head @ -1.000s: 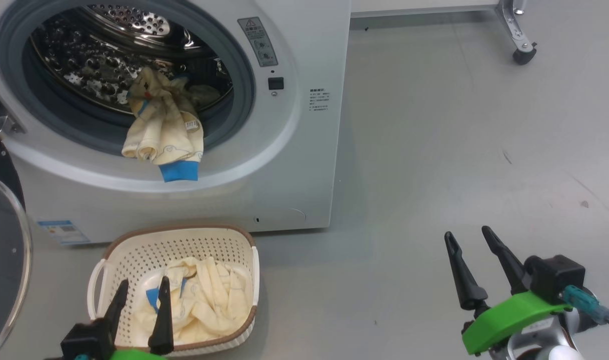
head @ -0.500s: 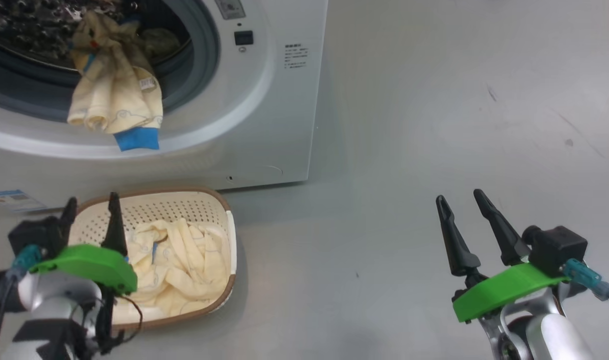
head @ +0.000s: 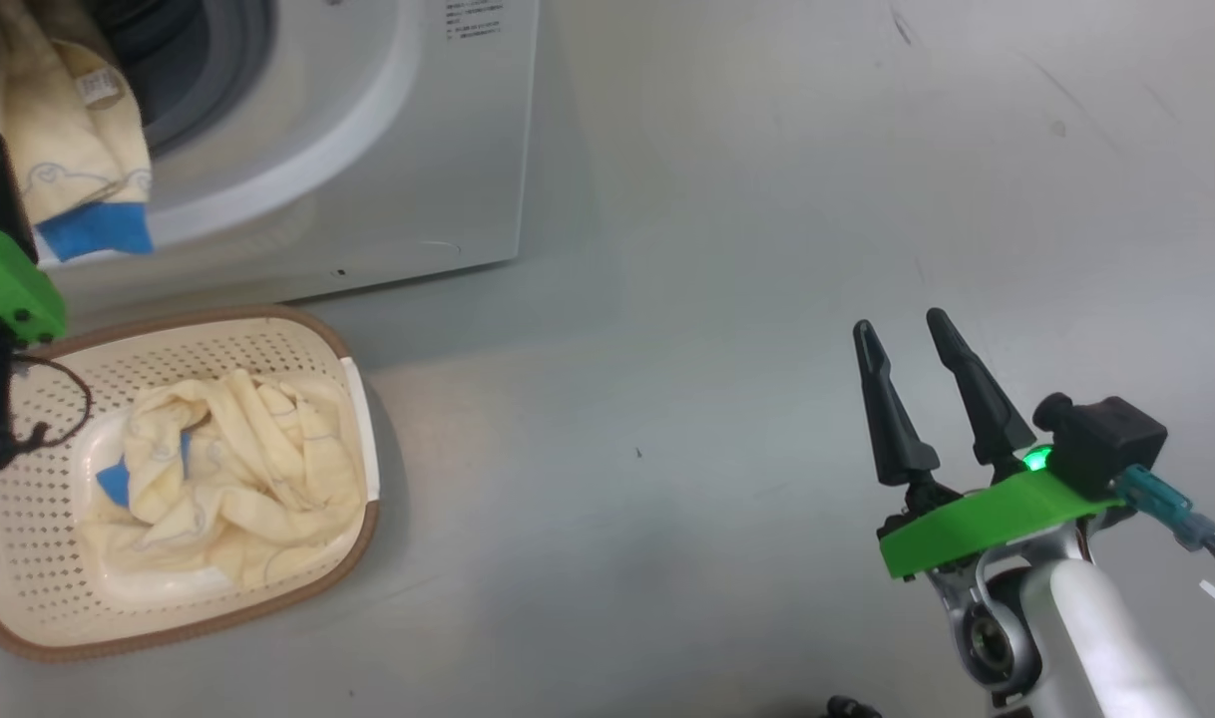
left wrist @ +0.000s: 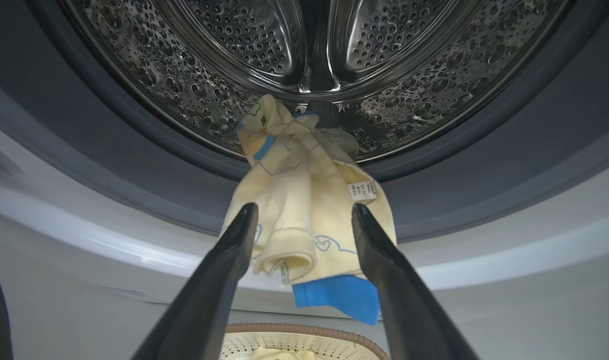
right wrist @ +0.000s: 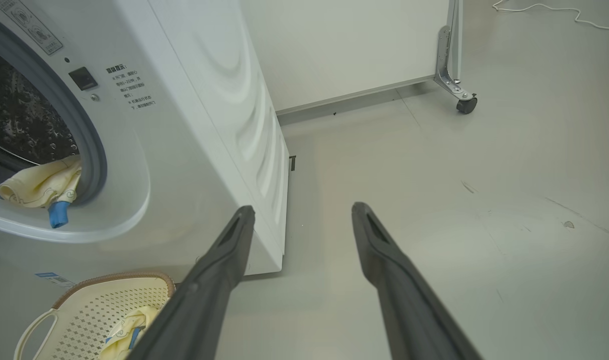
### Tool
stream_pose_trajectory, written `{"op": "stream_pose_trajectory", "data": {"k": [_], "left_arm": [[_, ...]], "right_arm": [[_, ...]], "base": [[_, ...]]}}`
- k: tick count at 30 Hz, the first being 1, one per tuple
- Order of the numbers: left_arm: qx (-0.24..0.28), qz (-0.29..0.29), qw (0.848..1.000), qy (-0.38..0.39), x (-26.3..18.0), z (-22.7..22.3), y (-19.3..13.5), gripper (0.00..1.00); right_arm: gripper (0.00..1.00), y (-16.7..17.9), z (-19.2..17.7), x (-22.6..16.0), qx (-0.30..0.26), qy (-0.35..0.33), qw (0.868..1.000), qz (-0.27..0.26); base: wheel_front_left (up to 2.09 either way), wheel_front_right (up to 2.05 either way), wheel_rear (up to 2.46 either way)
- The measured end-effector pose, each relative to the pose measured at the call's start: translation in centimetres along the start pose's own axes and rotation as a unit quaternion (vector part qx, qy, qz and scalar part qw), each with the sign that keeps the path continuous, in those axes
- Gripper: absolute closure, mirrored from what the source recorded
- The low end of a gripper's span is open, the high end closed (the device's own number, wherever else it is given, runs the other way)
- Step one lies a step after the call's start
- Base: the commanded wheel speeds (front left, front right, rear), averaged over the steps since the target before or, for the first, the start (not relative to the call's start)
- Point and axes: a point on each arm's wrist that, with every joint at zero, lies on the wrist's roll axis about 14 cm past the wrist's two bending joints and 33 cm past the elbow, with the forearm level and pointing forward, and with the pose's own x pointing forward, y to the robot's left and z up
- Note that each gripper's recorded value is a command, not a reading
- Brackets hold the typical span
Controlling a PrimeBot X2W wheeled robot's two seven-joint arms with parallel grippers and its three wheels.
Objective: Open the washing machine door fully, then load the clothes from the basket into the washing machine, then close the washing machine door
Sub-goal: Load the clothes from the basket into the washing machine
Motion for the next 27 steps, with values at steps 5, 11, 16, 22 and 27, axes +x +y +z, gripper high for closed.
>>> {"op": "stream_pose_trajectory", "data": {"k": [5,11,16,22,27], "left_arm": [[0.01,-0.008,0.999,0.046,3.2,-0.1,-0.2,0.0],[0.009,-0.005,0.993,0.118,6.0,-1.3,0.4,0.0],[0.002,-0.004,0.984,0.179,7.2,-3.3,0.5,0.0],[-0.027,-0.005,0.97,0.243,7.7,-5.1,0.1,0.0],[-0.035,-0.016,0.962,0.271,8.3,-5.9,-0.6,0.0]], "right_arm": [[0.0,-1.0,-1.3,0.3,0.004,0.013,1.0,-0.015],[0.0,-2.0,-2.3,0.9,0.012,0.022,0.999,-0.029],[0.0,-2.6,-3.1,1.2,0.014,0.03,0.999,-0.037],[0.0,-3.0,-3.5,1.7,0.015,0.036,0.998,-0.041],[0.0,-3.2,-3.4,2.2,0.02,0.034,0.998,-0.043]], "base": [[0.0,0.0,0.0],[0.0,0.0,0.0],[0.0,0.0,0.0],[0.0,0.0,0.0],[0.0,0.0,0.0]]}}
